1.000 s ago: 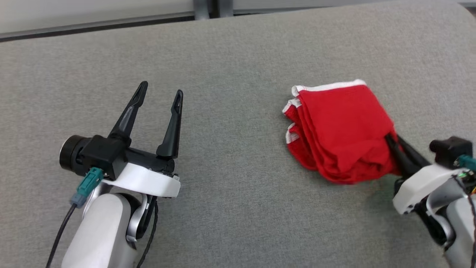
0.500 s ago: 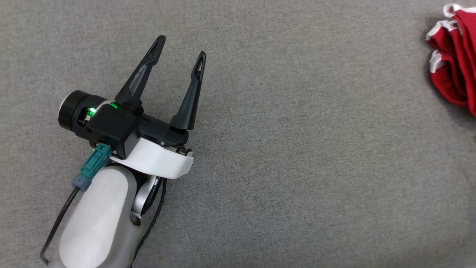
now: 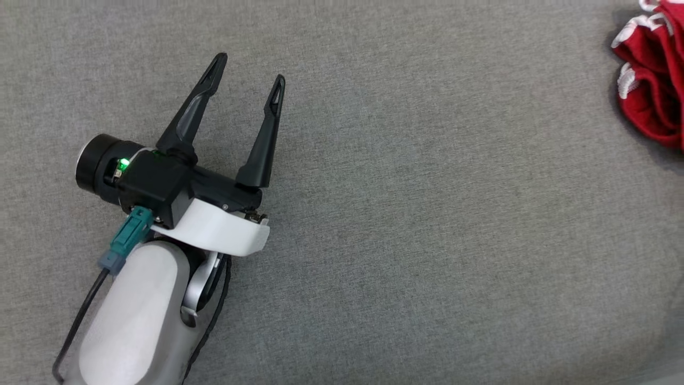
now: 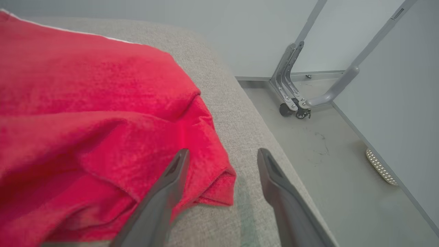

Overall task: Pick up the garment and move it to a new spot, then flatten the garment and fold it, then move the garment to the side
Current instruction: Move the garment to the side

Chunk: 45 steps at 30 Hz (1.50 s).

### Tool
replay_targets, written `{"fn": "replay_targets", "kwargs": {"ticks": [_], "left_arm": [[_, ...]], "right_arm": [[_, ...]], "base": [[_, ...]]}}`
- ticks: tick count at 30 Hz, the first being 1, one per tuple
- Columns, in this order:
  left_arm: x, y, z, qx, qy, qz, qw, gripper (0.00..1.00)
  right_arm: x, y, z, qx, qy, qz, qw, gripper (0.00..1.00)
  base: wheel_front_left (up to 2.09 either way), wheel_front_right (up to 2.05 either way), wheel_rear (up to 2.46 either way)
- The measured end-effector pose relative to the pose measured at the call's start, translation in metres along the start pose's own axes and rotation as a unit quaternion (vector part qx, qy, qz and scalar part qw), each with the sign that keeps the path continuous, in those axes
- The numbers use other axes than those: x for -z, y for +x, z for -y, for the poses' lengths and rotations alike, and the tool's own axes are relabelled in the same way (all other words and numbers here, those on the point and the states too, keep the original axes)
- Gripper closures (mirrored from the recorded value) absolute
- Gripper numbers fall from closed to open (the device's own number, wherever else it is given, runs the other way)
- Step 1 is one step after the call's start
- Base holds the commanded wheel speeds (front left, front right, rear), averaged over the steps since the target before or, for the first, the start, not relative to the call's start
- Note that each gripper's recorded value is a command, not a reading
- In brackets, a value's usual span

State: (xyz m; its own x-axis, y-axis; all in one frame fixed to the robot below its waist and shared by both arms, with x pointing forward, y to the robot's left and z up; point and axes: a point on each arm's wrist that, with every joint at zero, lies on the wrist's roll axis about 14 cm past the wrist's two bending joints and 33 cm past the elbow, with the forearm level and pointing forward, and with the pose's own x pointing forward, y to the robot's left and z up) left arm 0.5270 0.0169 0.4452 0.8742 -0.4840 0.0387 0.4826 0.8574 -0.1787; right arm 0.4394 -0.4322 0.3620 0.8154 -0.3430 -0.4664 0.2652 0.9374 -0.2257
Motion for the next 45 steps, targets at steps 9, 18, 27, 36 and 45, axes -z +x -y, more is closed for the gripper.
{"fn": "replay_targets", "kwargs": {"ticks": [9, 18, 27, 36, 45], "left_arm": [[-0.023, -0.024, 0.0, -0.029, -0.003, 0.009, 1.0, 0.0], [-0.048, -0.063, -0.012, -0.087, -0.011, 0.023, 0.996, 0.0], [-0.061, -0.125, -0.053, -0.187, -0.003, 0.031, 0.982, 0.0], [-0.079, -0.195, -0.076, -0.261, 0.011, 0.045, 0.964, 0.0], [-0.083, -0.231, -0.06, -0.254, 0.019, 0.036, 0.966, 0.0]], "right_arm": [[-0.028, -0.059, -0.013, -0.015, 0.069, 0.101, 0.992, 0.0], [-0.071, -0.11, -0.089, -0.095, 0.101, 0.205, 0.969, 0.0], [-0.115, -0.137, -0.171, -0.193, 0.089, 0.247, 0.945, 0.0], [-0.125, -0.174, -0.199, -0.238, 0.091, 0.251, 0.934, 0.0], [-0.103, -0.214, -0.184, -0.231, 0.092, 0.232, 0.94, 0.0]], "base": [[0.0, 0.0, 0.0], [0.0, 0.0, 0.0], [0.0, 0.0, 0.0], [0.0, 0.0, 0.0], [0.0, 0.0, 0.0]]}}
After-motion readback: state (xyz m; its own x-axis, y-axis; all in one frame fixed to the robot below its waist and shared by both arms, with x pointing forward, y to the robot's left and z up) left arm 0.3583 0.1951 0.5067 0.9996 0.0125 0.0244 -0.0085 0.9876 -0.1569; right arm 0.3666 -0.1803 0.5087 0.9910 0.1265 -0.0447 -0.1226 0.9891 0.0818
